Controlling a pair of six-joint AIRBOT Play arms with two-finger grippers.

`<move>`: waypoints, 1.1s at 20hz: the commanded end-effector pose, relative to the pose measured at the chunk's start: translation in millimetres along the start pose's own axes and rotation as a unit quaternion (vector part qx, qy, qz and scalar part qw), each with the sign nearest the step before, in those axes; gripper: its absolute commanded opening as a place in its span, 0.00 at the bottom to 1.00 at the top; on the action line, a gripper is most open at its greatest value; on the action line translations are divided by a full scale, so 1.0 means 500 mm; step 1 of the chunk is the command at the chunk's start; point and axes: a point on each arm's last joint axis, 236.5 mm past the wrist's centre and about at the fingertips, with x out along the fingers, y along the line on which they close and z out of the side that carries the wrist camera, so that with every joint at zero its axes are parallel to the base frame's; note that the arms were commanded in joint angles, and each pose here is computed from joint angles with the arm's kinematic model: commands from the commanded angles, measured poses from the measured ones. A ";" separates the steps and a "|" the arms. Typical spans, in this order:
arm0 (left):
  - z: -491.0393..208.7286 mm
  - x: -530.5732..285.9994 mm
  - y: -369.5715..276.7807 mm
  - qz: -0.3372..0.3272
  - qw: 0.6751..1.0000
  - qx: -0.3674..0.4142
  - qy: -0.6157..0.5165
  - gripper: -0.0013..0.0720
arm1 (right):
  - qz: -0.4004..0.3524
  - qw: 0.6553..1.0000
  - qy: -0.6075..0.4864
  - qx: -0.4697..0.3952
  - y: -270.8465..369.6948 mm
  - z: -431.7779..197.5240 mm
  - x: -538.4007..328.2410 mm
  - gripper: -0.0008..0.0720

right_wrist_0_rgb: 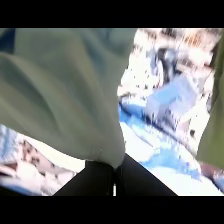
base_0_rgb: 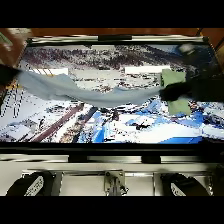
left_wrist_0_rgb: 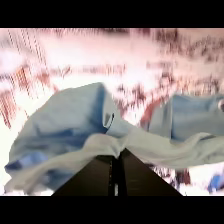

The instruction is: Fold the shirts.

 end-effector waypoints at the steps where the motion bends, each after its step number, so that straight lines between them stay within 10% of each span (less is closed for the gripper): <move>1: 0.251 -0.275 -0.089 0.049 0.969 0.061 -0.233 0.06 | 0.028 0.973 -0.223 0.057 0.024 0.163 -0.282 0.10; 12: 0.211 -0.453 -0.094 0.152 0.955 0.017 -0.254 0.06 | 0.133 0.900 -0.397 0.124 0.114 0.210 -0.556 0.10; 17: 0.060 -0.318 0.026 0.199 0.977 -0.012 -0.073 0.06 | 0.051 0.976 -0.147 0.152 0.043 0.068 -0.323 0.10; 22: -0.064 -0.076 0.137 0.155 0.986 -0.055 0.015 0.06 | 0.035 0.974 -0.020 0.221 -0.015 -0.006 -0.059 0.10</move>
